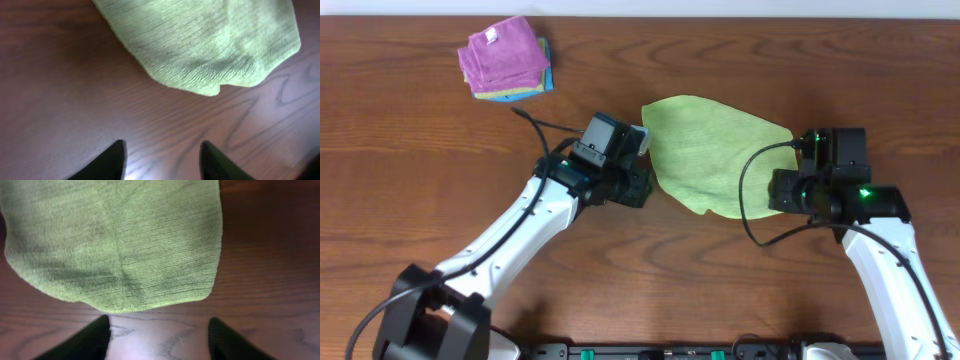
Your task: Fold the cloth
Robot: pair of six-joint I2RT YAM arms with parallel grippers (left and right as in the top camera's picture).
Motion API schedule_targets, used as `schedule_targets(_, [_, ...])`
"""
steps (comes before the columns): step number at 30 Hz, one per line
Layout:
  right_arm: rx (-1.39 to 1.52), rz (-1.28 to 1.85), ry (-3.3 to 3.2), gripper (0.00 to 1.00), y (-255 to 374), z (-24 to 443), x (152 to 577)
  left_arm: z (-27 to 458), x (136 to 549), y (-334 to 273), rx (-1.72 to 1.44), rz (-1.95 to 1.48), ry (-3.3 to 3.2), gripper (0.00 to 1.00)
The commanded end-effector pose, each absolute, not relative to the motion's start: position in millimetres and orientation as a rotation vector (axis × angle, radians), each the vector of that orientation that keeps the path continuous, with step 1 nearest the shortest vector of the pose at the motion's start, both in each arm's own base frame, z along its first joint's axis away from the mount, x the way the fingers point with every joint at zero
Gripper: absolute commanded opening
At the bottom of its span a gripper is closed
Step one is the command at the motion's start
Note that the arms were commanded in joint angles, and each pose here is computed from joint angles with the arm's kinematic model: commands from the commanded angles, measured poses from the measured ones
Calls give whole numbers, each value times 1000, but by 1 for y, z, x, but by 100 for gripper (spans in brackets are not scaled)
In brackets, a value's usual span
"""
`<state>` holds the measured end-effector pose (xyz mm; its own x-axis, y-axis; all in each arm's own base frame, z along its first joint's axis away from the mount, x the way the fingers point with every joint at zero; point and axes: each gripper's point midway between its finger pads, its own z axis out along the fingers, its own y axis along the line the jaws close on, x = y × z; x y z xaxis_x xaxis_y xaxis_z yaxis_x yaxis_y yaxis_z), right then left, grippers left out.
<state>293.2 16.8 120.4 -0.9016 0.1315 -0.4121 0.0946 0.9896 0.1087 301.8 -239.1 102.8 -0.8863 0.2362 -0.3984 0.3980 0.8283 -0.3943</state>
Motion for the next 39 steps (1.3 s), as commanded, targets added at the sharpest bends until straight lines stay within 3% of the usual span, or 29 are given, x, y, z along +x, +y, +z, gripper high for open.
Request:
schedule_targets(1, [193,135,2708,68,17,118,292,94,297,-247,474,-763,2710,73])
schedule_targets(5, [203,117,2707,77,13,118,292,84,295,-250,475,-786,2743,97])
schedule_targets(10, [283,106,2705,83,0,115,291,79,289,-258,493,-864,2760,95])
schedule_targets(39, [351,253,2694,79,3,108,296,30,319,-286,366,-1005,2753,95])
